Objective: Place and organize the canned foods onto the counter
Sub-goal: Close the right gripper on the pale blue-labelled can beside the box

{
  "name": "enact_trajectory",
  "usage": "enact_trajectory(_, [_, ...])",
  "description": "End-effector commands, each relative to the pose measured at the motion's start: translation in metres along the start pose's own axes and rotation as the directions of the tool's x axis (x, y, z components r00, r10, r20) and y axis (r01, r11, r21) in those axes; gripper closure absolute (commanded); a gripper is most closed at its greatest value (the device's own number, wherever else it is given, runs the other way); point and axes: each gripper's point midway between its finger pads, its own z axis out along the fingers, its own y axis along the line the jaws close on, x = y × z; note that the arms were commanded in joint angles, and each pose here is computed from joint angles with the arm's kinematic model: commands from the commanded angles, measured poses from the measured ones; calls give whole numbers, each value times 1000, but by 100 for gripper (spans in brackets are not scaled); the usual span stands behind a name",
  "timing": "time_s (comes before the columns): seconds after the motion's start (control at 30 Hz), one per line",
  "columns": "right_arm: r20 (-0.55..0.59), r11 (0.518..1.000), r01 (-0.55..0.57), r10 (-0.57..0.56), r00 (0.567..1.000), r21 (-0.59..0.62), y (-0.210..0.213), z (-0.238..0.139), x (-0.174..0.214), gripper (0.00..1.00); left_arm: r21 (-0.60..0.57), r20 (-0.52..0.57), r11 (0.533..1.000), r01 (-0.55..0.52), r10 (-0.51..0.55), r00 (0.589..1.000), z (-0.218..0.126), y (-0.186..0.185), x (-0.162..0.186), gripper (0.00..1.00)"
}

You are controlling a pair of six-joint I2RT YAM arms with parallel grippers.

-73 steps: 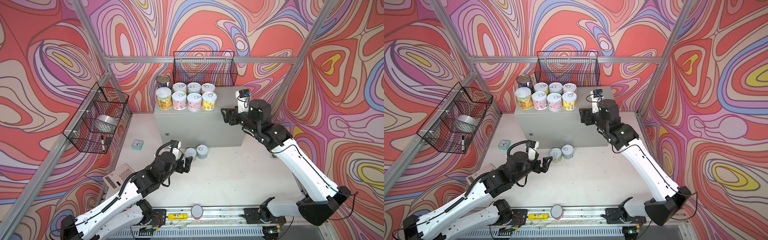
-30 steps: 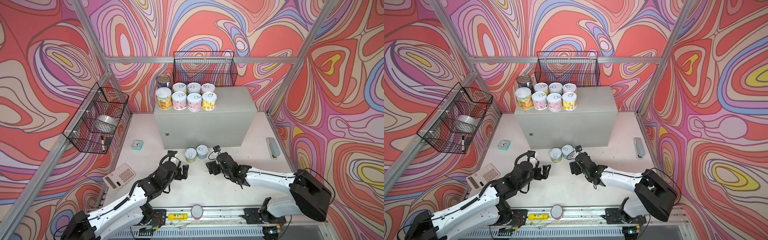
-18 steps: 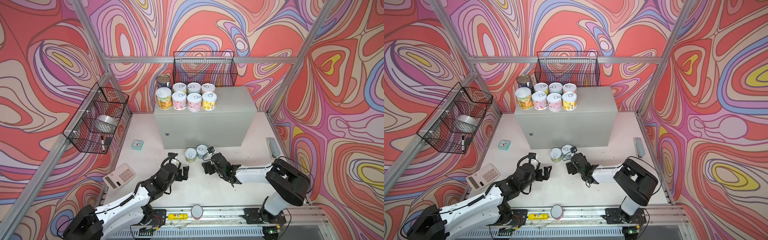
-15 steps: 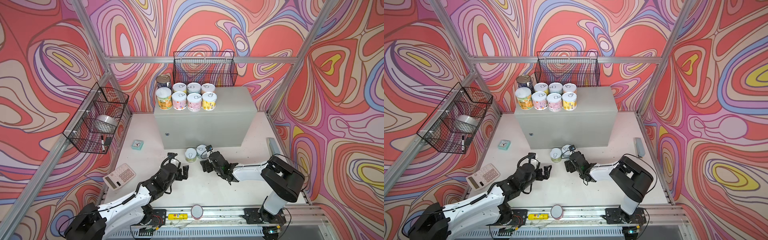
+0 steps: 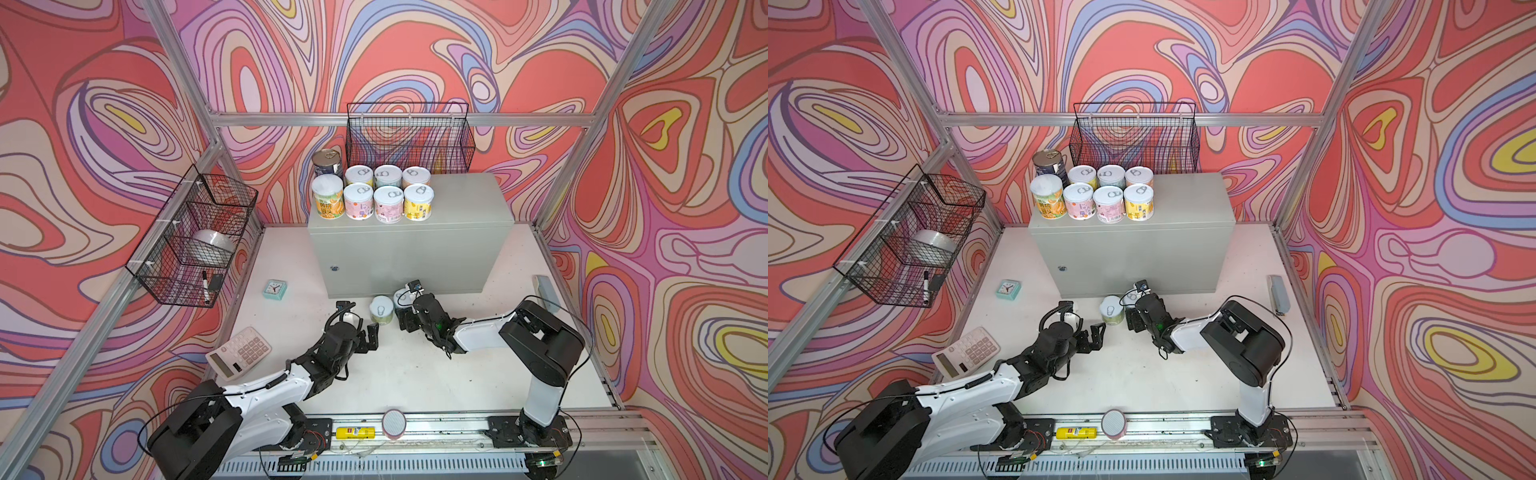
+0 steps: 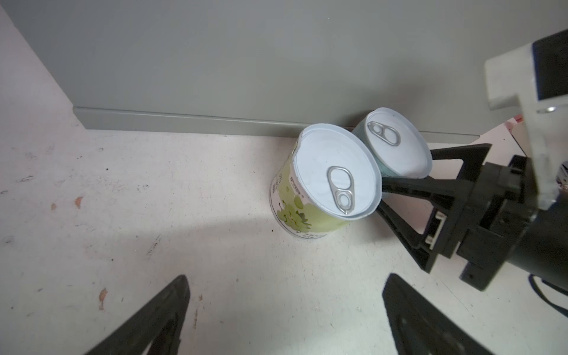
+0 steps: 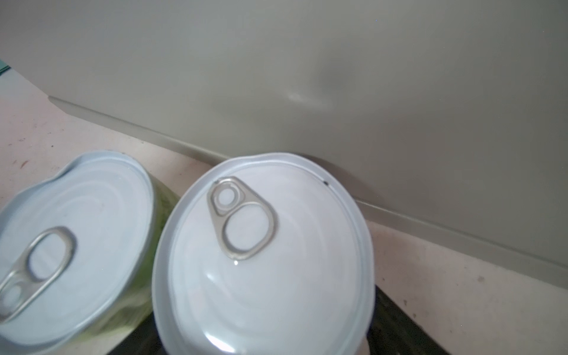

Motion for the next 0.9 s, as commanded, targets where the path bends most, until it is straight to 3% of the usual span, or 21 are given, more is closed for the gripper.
enact_trajectory(0.0, [39,1000,-20,20,999,20,-5,10,-9,13,26,35,1000,13,-14,999,2,-6,-9,0])
enact_trajectory(0.3, [59,998,-37,33,998,60,-9,23,-15,13,23,40,1000,11,-12,999,-1,-5,-11,1])
enact_trajectory(0.53, [57,986,-50,41,997,158,-21,34,-21,15,13,40,1000,10,-10,999,-1,-2,-10,1])
enact_trajectory(0.67, [62,986,-60,51,997,158,-23,31,-20,20,19,36,1000,9,-10,999,2,-5,-10,1])
enact_trajectory(0.87, [55,985,-68,60,997,156,-26,23,-13,37,21,37,1000,7,-8,999,4,-6,-11,1])
